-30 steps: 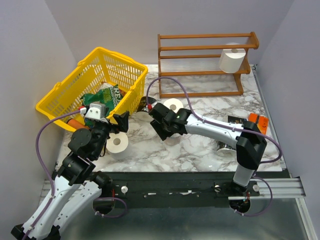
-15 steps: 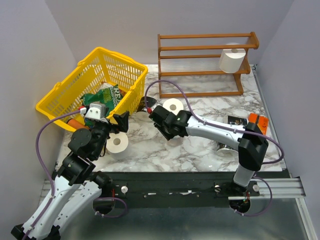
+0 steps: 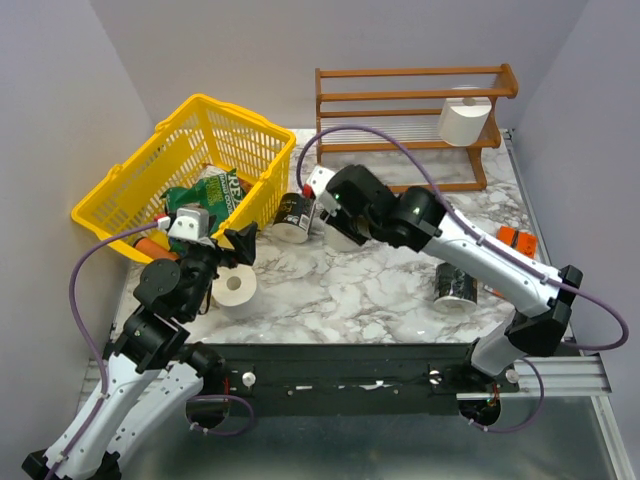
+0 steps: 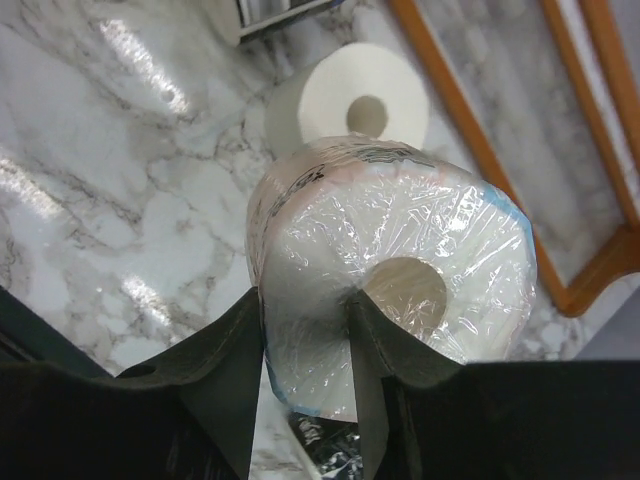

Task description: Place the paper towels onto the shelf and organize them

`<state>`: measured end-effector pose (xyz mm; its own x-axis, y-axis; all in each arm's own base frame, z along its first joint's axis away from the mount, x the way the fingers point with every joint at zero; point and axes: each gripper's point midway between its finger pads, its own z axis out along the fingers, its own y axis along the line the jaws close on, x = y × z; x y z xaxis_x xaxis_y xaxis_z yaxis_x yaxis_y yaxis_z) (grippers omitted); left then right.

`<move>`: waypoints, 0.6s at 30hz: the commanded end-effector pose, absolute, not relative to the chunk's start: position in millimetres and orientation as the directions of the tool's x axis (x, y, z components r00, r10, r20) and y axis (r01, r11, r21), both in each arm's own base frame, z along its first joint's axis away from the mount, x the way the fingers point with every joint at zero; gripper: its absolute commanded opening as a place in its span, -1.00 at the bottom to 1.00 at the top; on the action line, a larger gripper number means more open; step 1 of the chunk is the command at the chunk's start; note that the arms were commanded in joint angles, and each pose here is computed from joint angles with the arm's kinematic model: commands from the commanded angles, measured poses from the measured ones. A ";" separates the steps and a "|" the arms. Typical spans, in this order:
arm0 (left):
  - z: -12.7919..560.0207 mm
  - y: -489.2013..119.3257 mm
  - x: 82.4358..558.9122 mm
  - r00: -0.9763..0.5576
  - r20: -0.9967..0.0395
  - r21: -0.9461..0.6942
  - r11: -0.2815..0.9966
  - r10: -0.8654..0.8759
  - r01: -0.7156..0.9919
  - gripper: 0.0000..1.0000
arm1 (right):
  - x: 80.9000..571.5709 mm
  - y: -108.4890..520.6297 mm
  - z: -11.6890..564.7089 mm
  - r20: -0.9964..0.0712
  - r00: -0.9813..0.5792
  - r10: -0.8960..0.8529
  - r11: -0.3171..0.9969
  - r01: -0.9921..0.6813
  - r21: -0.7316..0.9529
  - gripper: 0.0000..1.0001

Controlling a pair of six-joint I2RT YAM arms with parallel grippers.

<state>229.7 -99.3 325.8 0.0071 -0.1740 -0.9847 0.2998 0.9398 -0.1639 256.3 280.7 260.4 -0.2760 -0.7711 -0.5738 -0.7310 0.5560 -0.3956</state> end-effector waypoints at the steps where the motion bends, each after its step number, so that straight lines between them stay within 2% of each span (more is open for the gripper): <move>1: 325.7 -94.1 228.5 0.018 -0.982 -0.178 0.944 -0.190 0.278 0.98 | 299.8 249.4 319.0 -0.525 -0.158 -0.836 0.484 -0.662 -0.572 -0.09; 3: 326.3 -93.8 227.9 0.021 -0.981 -0.179 0.944 -0.192 0.279 0.98 | 321.1 245.2 348.5 -0.541 -0.095 -0.836 0.474 -0.622 -0.624 -0.08; 10: 325.9 -93.8 227.4 0.020 -0.981 -0.180 0.943 -0.193 0.280 0.98 | 410.7 186.3 411.4 -0.572 -0.062 -0.818 0.543 -0.407 -0.734 -0.08; 18: 322.8 -94.9 229.1 0.010 -0.982 -0.177 0.944 -0.187 0.278 0.98 | 470.0 148.1 441.6 -0.519 -0.032 -0.854 0.510 -0.246 -0.824 -0.08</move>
<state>227.5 -97.9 328.1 0.0163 -0.1809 -0.9834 0.3014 0.9387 -0.1676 445.6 156.7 402.4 -0.1229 -0.8297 -0.5446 -0.3650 0.5481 -0.7526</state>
